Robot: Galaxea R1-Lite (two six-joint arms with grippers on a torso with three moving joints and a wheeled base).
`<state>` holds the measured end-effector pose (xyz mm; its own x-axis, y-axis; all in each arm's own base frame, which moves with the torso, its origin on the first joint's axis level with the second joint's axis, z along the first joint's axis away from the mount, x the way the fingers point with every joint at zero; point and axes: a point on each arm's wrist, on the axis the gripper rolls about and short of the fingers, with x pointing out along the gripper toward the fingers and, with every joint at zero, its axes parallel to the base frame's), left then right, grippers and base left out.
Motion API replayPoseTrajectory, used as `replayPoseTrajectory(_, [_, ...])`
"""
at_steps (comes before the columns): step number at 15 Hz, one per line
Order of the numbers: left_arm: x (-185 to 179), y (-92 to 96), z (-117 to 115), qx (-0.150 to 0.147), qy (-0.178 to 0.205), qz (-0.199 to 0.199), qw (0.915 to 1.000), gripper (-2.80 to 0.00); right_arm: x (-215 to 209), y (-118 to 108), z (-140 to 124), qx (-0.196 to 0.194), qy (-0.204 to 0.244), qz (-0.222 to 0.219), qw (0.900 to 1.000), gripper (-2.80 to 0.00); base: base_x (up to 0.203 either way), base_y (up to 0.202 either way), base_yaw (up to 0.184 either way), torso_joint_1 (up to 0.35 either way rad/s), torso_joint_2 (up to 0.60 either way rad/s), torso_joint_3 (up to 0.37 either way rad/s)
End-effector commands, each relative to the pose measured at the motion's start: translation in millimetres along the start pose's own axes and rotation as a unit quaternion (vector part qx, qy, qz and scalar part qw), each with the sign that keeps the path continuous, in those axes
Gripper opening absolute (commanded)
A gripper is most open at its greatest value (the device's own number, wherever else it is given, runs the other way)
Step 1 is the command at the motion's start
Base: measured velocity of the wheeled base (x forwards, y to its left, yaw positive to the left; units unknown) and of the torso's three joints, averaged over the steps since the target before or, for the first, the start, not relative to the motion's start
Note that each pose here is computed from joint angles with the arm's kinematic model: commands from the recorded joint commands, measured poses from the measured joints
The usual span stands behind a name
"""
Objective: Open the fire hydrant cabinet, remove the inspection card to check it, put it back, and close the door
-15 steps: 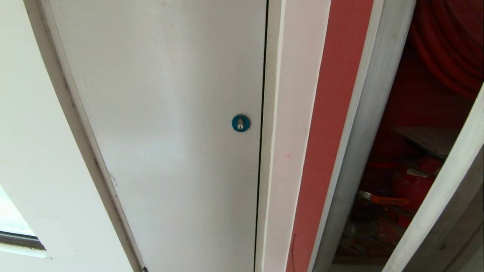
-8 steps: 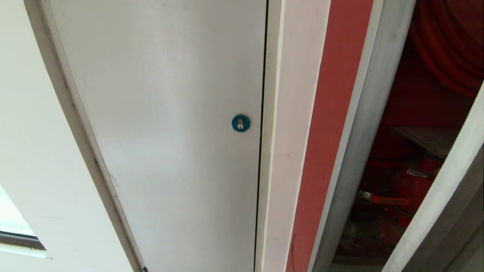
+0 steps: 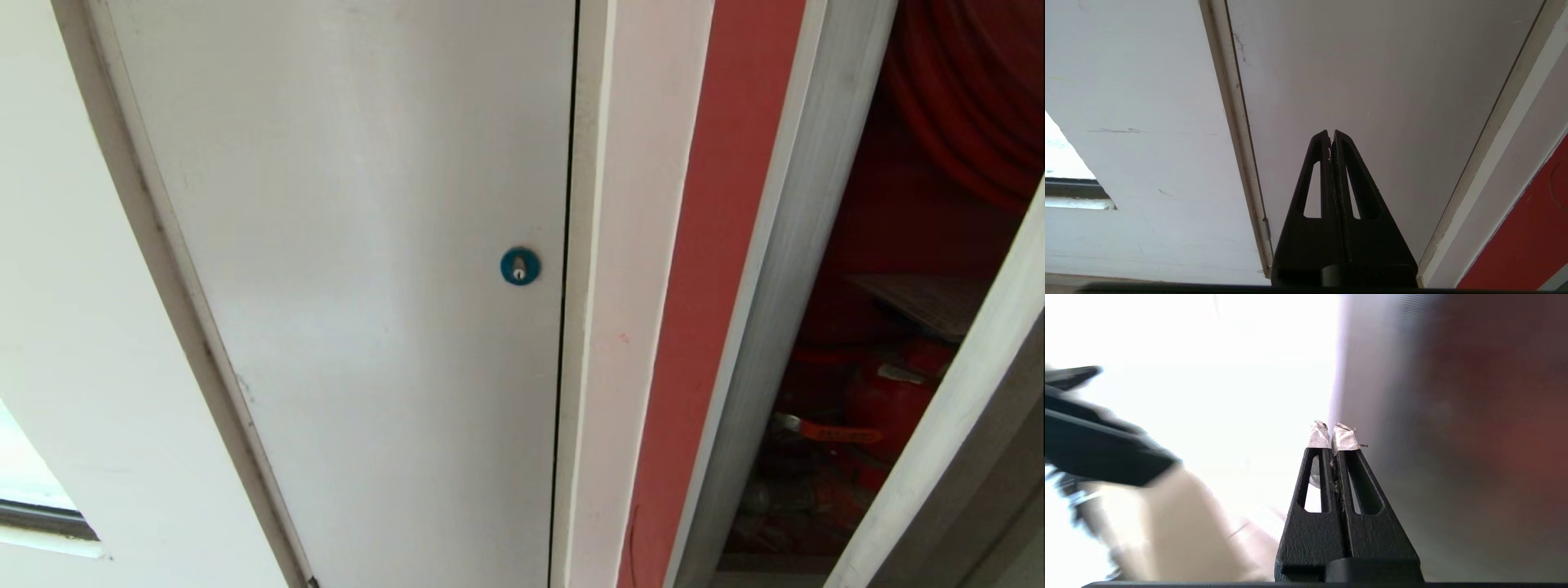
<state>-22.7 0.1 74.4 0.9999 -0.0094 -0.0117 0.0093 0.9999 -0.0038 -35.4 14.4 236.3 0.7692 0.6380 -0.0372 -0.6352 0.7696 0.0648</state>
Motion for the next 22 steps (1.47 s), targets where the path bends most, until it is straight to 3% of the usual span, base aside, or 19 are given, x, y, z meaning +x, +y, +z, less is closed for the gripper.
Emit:
replayPoseTrajectory(1, [0.0, 0.0, 0.0, 0.000, 0.000, 0.000, 1.0000, -2.80, 32.3, -24.5, 22.8, 0.046, 0.053, 0.032, 0.997, -2.80, 0.000, 0.000, 0.000, 0.000, 0.00, 0.000])
replayPoseTrajectory(4, [0.0, 0.0, 0.0, 0.000, 0.000, 0.000, 1.0000, -2.80, 59.4, -43.9, 55.4, 0.058, 0.069, 0.057, 0.994, -2.80, 0.000, 0.000, 0.000, 0.000, 0.00, 0.000])
replayPoseTrajectory(9, [0.0, 0.0, 0.0, 0.000, 0.000, 0.000, 1.0000, -2.80, 96.6, -66.1, 81.4, 0.058, 0.078, 0.073, 0.993, -2.80, 0.000, 0.000, 0.000, 0.000, 0.00, 0.000])
replayPoseTrajectory(22, [0.0, 0.0, 0.0, 0.000, 0.000, 0.000, 1.0000, -2.80, 183.2, -97.8, 83.5, 0.027, 0.078, -0.045, 0.996, -2.80, 0.000, 0.000, 0.000, 0.000, 0.00, 0.000])
